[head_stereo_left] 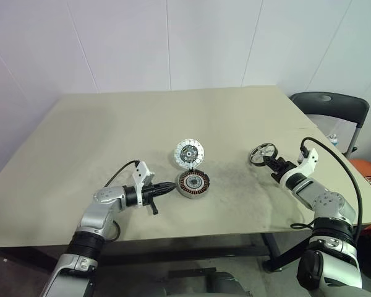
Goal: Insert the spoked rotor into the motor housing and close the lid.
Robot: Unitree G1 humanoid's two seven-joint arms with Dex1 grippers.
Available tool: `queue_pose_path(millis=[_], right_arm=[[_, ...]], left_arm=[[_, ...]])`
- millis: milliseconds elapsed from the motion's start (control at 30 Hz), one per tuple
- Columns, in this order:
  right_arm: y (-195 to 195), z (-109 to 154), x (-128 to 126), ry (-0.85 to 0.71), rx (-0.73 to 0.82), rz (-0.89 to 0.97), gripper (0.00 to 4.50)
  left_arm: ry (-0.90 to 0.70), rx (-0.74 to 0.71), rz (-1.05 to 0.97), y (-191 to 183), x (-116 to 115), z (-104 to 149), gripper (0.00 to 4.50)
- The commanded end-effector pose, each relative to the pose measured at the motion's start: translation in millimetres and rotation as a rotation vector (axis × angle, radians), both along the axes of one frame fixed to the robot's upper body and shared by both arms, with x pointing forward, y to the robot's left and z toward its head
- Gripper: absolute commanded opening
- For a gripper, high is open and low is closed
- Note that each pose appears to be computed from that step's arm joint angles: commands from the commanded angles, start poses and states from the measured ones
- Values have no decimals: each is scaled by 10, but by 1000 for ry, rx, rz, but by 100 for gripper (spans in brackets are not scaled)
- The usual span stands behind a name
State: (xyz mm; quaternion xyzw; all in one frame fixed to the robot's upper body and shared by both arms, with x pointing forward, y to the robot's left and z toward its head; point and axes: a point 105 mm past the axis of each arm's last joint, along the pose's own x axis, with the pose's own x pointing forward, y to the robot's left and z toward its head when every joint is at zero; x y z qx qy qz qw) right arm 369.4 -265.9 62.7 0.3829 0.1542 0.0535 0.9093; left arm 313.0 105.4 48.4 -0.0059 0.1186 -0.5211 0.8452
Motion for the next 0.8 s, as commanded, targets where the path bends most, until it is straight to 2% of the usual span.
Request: queue_pose_path(millis=[33, 167, 300, 433, 633, 800], right_arm=[[44, 145, 35, -53, 11, 37, 40], [221, 304, -12, -117, 61, 167, 40], [423, 655, -157, -258, 191, 333, 40], [567, 864, -323, -327, 284, 447, 40], [894, 876, -521, -289, 373, 588, 40], [1330, 820, -589, -215, 394, 710, 40]], left_arm=[[-44, -1, 3, 5, 32, 99, 0], [-44, -18, 16, 34, 41, 124, 0], [-45, -20, 27, 69, 43, 124, 0], [-42, -16, 36, 94, 43, 110, 0], [-44, 2, 76, 239, 69, 99, 0], [-63, 38, 98, 384, 74, 126, 0]])
